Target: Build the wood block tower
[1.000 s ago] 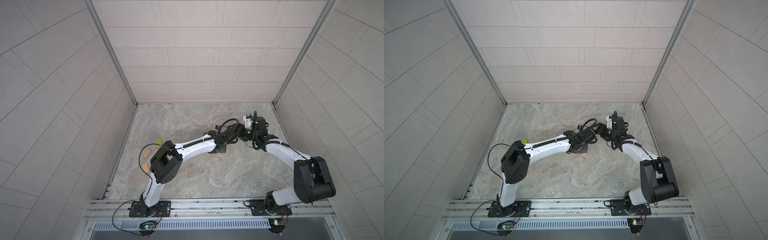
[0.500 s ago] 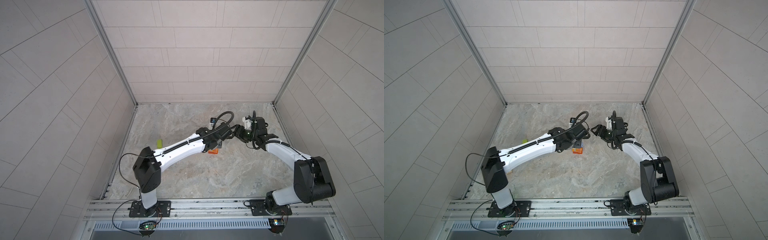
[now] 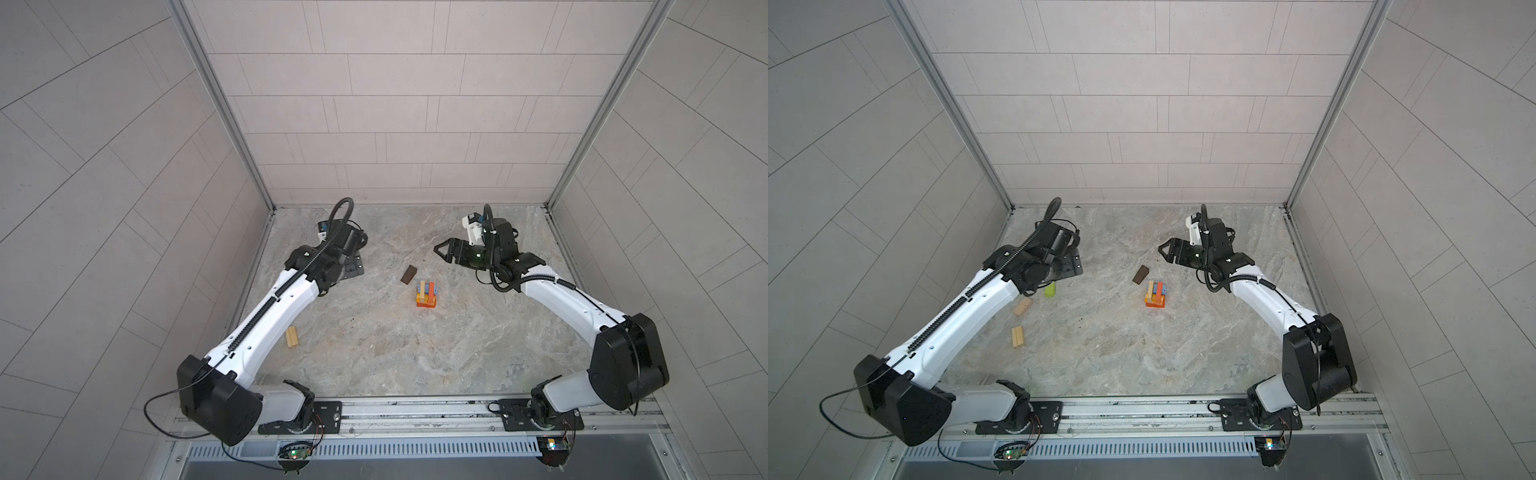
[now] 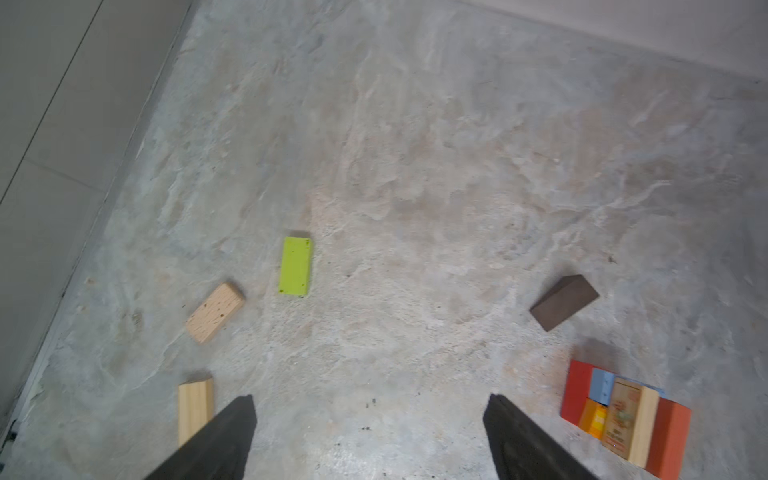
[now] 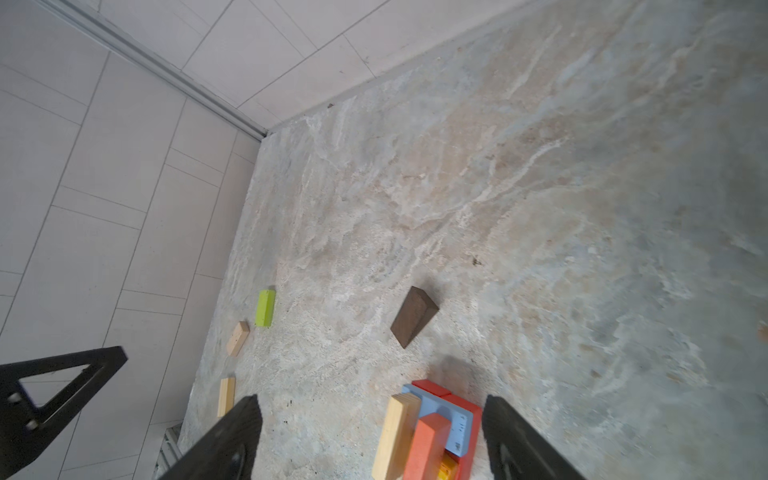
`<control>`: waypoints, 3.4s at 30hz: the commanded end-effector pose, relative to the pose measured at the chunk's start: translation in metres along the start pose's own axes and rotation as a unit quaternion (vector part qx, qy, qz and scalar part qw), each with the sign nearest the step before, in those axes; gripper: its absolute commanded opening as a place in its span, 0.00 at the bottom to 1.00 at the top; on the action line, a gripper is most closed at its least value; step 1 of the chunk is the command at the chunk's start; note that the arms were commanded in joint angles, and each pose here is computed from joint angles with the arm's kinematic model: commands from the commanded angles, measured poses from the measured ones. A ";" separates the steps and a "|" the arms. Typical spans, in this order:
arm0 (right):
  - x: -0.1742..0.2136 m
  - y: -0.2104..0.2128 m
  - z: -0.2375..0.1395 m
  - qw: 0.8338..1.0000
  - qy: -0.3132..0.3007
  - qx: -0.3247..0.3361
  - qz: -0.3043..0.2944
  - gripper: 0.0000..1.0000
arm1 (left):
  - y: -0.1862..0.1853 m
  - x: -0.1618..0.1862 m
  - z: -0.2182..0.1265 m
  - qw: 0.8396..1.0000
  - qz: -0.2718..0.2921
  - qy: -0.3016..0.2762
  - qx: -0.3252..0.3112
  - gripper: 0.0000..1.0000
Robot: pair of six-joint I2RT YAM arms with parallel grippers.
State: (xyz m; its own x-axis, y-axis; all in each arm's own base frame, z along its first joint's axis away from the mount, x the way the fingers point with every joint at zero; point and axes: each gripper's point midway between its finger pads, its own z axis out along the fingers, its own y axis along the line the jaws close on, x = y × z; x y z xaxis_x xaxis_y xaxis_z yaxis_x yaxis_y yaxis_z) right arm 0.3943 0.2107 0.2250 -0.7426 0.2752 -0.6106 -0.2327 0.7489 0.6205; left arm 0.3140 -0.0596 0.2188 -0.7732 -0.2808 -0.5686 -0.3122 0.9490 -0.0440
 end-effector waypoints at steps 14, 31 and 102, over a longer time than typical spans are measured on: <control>-0.018 0.013 0.027 0.996 -0.054 -0.072 -0.001 0.94 | 0.071 0.029 0.109 0.978 -0.036 0.193 -0.073 0.81; -0.019 -0.007 0.037 0.996 -0.054 -0.069 0.009 0.99 | 0.060 0.042 0.183 0.967 -0.004 0.241 -0.080 0.80; -0.022 -0.029 0.021 0.994 -0.078 -0.067 0.037 0.99 | -0.024 0.044 0.192 0.978 0.081 0.188 -0.050 0.00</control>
State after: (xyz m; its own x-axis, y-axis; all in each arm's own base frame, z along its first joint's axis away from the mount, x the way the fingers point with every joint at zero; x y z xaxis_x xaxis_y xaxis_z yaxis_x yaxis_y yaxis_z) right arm 0.4313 0.1953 0.1960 -0.6772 0.4084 -0.6121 -0.2448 0.6594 0.7108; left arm 0.3941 -0.0701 0.0349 -0.9663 -0.1539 -0.2066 -0.1800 0.9771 0.1139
